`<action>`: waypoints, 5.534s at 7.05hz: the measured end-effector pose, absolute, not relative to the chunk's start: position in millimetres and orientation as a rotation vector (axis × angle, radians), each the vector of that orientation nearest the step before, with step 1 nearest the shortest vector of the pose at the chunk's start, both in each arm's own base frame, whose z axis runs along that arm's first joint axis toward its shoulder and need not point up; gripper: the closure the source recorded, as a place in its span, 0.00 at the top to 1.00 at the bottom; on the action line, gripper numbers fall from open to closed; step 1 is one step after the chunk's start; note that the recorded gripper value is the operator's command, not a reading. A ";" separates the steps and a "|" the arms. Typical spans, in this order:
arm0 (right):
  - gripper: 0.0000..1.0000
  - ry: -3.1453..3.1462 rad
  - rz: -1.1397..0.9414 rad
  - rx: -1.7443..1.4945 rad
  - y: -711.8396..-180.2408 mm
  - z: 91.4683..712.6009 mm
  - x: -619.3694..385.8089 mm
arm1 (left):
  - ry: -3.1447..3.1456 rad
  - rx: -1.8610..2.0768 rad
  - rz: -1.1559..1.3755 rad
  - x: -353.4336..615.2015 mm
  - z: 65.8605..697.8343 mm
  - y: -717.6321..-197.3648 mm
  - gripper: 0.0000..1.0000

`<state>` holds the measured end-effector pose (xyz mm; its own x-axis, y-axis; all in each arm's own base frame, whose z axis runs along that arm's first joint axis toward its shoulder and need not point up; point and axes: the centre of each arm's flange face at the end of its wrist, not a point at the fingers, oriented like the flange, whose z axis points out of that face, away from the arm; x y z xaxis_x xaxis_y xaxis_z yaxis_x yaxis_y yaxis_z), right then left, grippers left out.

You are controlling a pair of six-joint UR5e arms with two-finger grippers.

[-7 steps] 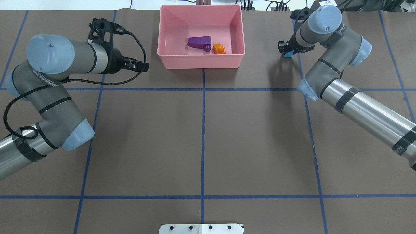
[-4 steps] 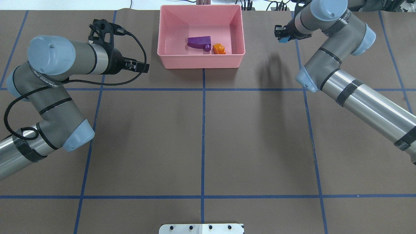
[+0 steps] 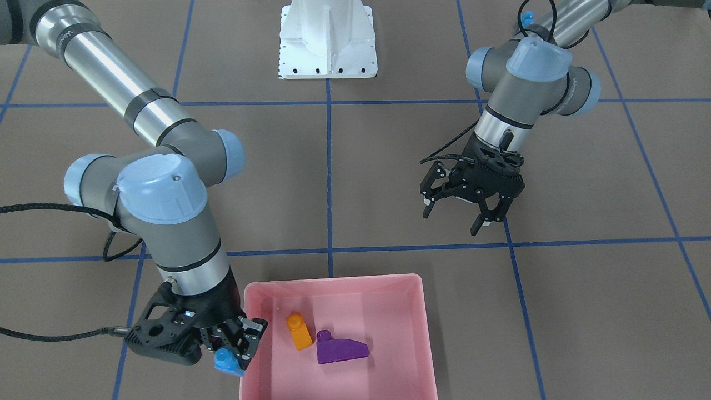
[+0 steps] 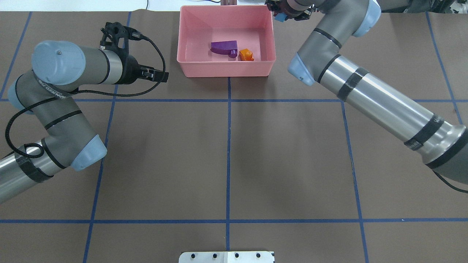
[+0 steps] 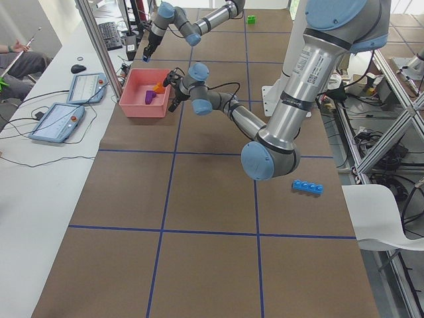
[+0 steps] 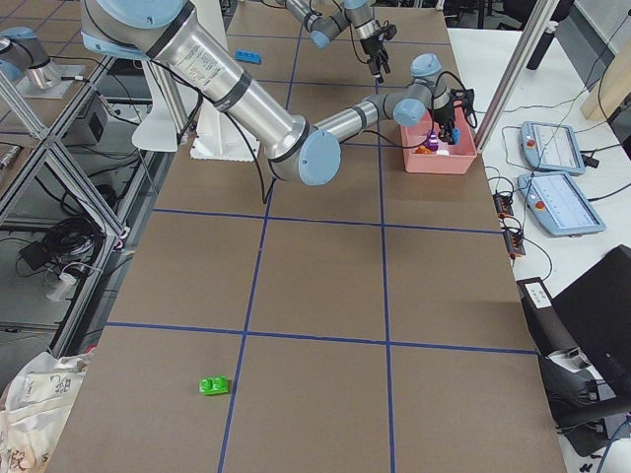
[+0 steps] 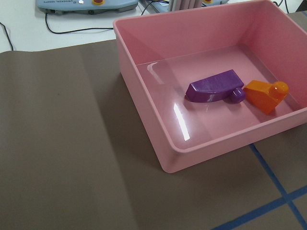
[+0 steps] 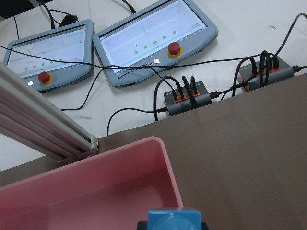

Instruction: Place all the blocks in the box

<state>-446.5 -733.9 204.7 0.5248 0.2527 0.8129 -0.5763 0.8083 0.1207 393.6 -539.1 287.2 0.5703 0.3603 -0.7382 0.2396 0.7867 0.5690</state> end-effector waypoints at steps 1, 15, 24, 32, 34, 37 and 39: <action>0.98 -0.879 0.517 0.413 -730.2 193.0 -463.3 | 0.983 0.690 0.078 393.6 286.7 -539.1 0.99; 1.00 -0.768 0.239 0.270 -626.1 198.4 -316.0 | 0.893 0.200 0.268 242.4 505.3 -317.8 1.00; 1.00 -0.770 0.222 0.296 -630.0 195.5 -300.4 | 0.683 -0.117 0.310 289.9 540.0 -101.4 0.92; 1.00 -0.773 0.211 0.316 -625.0 190.2 -294.8 | 0.632 -0.160 0.465 292.9 561.2 -60.5 0.64; 1.00 -0.771 0.213 0.318 -625.0 190.3 -294.5 | 0.627 -0.161 0.475 293.0 564.7 -59.4 0.49; 1.00 -0.768 0.214 0.317 -625.9 191.0 -294.8 | 0.615 -0.162 0.477 292.6 571.4 -59.0 0.17; 1.00 -0.769 0.213 0.319 -626.2 190.2 -295.0 | 0.618 -0.161 0.474 292.8 570.4 -59.7 0.00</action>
